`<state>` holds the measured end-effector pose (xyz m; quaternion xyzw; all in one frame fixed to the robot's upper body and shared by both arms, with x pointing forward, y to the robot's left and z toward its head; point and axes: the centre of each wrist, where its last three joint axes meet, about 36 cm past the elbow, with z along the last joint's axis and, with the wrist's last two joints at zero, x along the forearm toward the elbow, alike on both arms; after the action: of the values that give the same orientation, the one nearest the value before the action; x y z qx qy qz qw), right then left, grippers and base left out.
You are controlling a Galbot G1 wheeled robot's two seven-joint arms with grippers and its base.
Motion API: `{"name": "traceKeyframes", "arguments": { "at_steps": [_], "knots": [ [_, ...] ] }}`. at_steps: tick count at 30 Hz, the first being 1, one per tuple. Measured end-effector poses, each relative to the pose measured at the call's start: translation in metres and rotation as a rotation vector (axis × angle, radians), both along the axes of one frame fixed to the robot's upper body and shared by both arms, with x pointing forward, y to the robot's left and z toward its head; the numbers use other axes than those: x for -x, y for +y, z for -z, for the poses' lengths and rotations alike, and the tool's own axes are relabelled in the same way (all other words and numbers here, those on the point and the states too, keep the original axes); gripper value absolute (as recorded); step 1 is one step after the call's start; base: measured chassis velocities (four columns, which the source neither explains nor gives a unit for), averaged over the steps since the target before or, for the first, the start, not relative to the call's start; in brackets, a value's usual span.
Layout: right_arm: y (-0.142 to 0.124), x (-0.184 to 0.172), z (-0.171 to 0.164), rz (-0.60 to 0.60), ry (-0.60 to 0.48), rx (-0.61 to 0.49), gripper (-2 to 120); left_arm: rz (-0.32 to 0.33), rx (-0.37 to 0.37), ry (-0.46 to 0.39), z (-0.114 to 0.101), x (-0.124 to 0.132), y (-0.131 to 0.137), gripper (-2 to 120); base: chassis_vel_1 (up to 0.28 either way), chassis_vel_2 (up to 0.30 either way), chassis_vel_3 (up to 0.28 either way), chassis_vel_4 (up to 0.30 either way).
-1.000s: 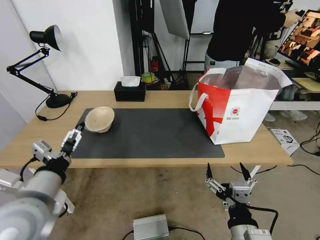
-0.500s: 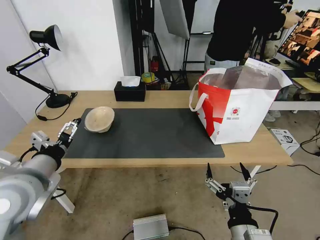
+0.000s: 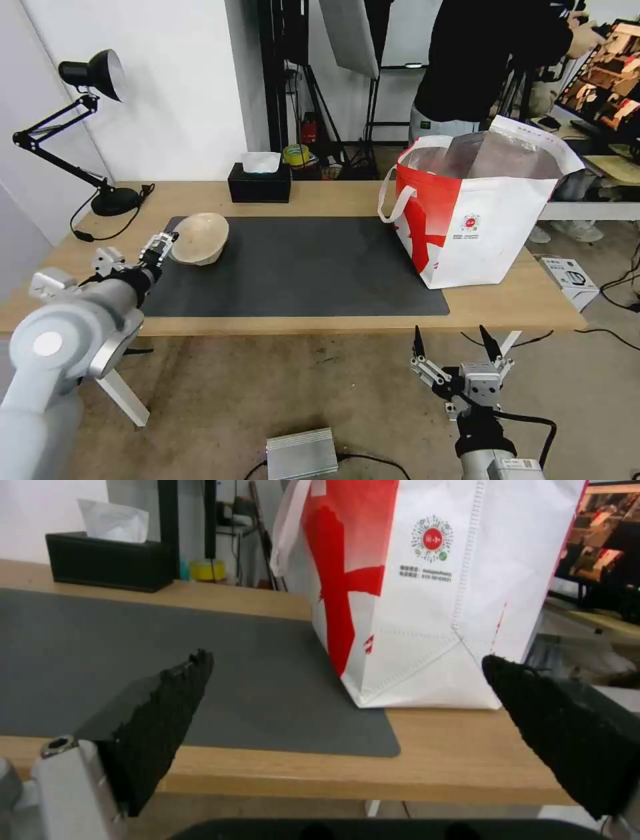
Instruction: Pick up the trash from the table and place it into the takeout bag.
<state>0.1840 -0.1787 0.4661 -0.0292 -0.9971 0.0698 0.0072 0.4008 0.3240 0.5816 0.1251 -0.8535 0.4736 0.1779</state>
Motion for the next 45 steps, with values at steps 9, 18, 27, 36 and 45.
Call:
{"name": "traceKeyframes", "arguments": {
  "at_steps": [9,18,27,36,45],
  "knots": [
    [0.000,0.000,0.000,0.000,0.000,0.000,100,-0.020,-0.010,0.056,0.007,-0.025,0.009,100,0.000,0.000,0.000,0.000],
    [0.000,0.000,0.000,0.000,0.000,0.000,100,-0.018,0.008,0.074,0.014,-0.046,0.006,100,0.000,0.000,0.000,0.000],
    [0.000,0.000,0.000,0.000,0.000,0.000,100,-0.020,0.013,0.091,0.021,-0.067,0.004,100,0.000,0.000,0.000,0.000],
    [0.000,0.000,0.000,0.000,0.000,0.000,100,-0.018,0.015,0.101,0.024,-0.086,-0.001,100,0.000,0.000,0.000,0.000],
    [0.000,0.000,0.000,0.000,0.000,0.000,100,-0.006,0.009,0.110,0.027,-0.102,-0.009,100,0.000,0.000,0.000,0.000]
  ]
}}
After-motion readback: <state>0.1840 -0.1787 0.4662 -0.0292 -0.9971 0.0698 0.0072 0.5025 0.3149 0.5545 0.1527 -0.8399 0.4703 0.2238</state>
